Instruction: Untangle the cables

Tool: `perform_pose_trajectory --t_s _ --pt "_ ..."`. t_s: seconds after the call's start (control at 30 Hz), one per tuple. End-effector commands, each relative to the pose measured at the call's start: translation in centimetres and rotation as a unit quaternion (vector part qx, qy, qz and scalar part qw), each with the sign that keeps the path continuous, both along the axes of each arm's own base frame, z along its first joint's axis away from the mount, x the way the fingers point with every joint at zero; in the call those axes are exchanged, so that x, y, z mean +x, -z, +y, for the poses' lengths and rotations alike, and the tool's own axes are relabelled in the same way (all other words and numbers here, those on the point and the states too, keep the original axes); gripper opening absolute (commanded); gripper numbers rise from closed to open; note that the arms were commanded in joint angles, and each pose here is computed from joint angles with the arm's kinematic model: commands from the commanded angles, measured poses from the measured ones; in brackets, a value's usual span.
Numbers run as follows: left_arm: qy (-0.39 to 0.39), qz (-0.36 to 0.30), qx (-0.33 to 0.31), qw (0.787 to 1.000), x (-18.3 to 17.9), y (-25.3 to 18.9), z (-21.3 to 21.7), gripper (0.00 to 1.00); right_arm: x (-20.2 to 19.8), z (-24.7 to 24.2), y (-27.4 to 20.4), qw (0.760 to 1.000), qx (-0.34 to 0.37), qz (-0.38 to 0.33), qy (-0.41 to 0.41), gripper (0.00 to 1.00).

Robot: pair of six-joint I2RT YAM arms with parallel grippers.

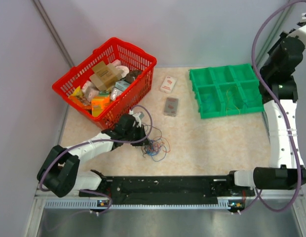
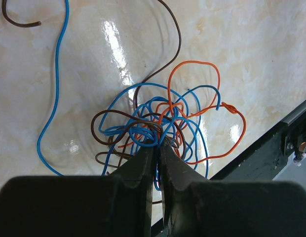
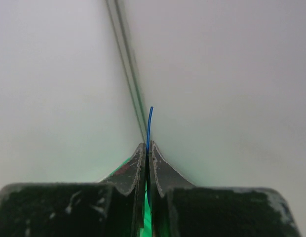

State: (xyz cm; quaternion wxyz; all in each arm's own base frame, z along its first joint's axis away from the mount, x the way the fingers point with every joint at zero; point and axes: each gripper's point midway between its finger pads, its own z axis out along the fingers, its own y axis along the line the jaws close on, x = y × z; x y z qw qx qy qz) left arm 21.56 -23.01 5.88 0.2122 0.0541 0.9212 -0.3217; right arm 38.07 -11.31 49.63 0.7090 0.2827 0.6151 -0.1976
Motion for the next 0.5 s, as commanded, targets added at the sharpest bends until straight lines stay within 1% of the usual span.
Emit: perform_pose_trajectory --t_s 0.0,0.07,0.13,0.23,0.33,0.47 --pt "0.006 -0.021 -0.016 1.000 0.3 -1.1 -0.2 0.13 3.6 2.2 -2.3 0.991 -0.091 -0.043 -0.086 0.00" --pt "0.001 -0.021 -0.017 1.000 0.4 -1.2 -0.1 0.13 5.4 1.8 -2.6 0.990 -0.105 -0.053 -0.083 0.00" --pt "-0.003 -0.020 -0.015 1.000 0.4 -1.2 0.0 0.13 7.0 0.9 -2.6 0.990 -0.102 -0.054 -0.079 0.00" --pt "-0.009 -0.021 -0.008 1.000 0.4 -1.2 0.3 0.13 8.3 -1.0 -3.7 0.992 -0.096 -0.058 -0.053 0.00" --pt "-0.013 -0.018 -0.006 1.000 0.6 -1.1 0.4 0.13 9.2 -2.0 -4.9 0.990 -0.103 -0.074 -0.060 0.00" --pt "-0.014 -0.007 -0.014 1.000 0.7 -1.0 -0.1 0.13 11.5 -3.2 -3.5 0.990 -0.091 -0.073 -0.073 0.00"
